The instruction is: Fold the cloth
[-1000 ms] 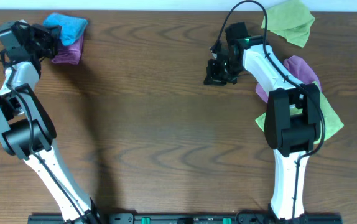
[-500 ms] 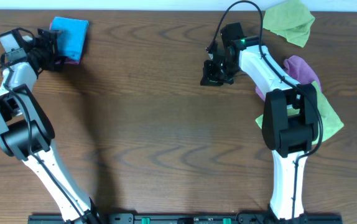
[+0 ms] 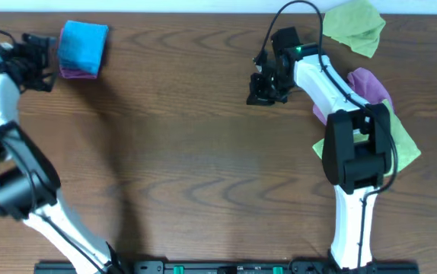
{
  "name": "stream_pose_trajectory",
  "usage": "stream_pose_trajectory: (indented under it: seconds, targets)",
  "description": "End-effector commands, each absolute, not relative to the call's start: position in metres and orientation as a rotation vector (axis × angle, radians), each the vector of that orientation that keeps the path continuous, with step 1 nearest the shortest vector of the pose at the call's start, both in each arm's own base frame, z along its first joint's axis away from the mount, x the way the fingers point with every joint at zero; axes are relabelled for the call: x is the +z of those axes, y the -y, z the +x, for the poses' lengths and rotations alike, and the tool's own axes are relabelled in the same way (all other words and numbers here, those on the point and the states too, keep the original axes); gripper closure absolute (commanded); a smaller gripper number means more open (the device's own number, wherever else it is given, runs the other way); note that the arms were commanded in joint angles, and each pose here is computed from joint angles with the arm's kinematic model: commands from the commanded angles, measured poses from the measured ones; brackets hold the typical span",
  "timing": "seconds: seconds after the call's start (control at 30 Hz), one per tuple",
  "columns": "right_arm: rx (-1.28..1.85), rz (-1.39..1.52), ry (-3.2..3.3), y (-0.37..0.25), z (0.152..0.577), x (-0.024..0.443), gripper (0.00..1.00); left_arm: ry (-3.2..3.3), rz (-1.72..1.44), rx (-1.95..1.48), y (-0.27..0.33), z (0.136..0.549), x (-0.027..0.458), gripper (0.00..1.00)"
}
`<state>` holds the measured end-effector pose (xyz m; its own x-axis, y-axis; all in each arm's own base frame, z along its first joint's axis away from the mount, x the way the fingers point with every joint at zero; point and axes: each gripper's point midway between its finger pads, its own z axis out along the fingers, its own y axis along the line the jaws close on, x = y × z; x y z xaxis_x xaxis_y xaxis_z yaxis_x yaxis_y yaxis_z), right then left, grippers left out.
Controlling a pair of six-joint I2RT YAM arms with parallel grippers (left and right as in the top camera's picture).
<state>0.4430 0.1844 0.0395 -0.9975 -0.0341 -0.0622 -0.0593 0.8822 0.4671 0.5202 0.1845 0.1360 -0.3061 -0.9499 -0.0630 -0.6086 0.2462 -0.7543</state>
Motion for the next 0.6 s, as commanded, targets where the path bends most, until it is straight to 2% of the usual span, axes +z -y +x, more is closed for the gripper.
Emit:
stream_pose_trajectory:
  seconds: [0.0, 0.23, 0.27, 0.3, 0.4, 0.47, 0.5, 0.57]
  targets:
    - [0.599, -0.11, -2.874, -0.161, 0.46, 0.095, 0.99, -2.128, -1.124, -0.575, -0.181, 0.495, 0.19, 0.05]
    - [0.462, -0.206, -2.807, -0.132, 0.433, 0.165, 0.98, -2.335, -0.759, -0.326, -0.107, 0.437, 0.255, 0.05]
    - [0.453, -0.228, -2.803, -0.13, 0.425, 0.175, 0.9, -2.347, -0.717, -0.319, -0.095, 0.431, 0.262, 0.04]
    - [0.448, -0.242, -2.801, -0.129, 0.418, 0.184, 0.75, -2.355, -0.668, -0.309, -0.083, 0.423, 0.272, 0.04]
    - [0.438, -0.288, -2.784, -0.123, 0.392, 0.214, 0.43, -2.36, -0.537, -0.278, -0.05, 0.399, 0.3, 0.04]
    - [0.415, -0.292, -2.773, -0.118, 0.377, 0.231, 0.27, -2.353, -0.425, -0.271, -0.027, 0.381, 0.318, 0.04]
    - [0.387, -0.288, -2.764, -0.113, 0.368, 0.241, 0.21, -2.343, -0.386, -0.265, -0.017, 0.369, 0.325, 0.04]
    - [0.326, -0.286, -2.745, -0.103, 0.346, 0.261, 0.17, -2.306, -0.307, -0.258, 0.004, 0.343, 0.338, 0.05]
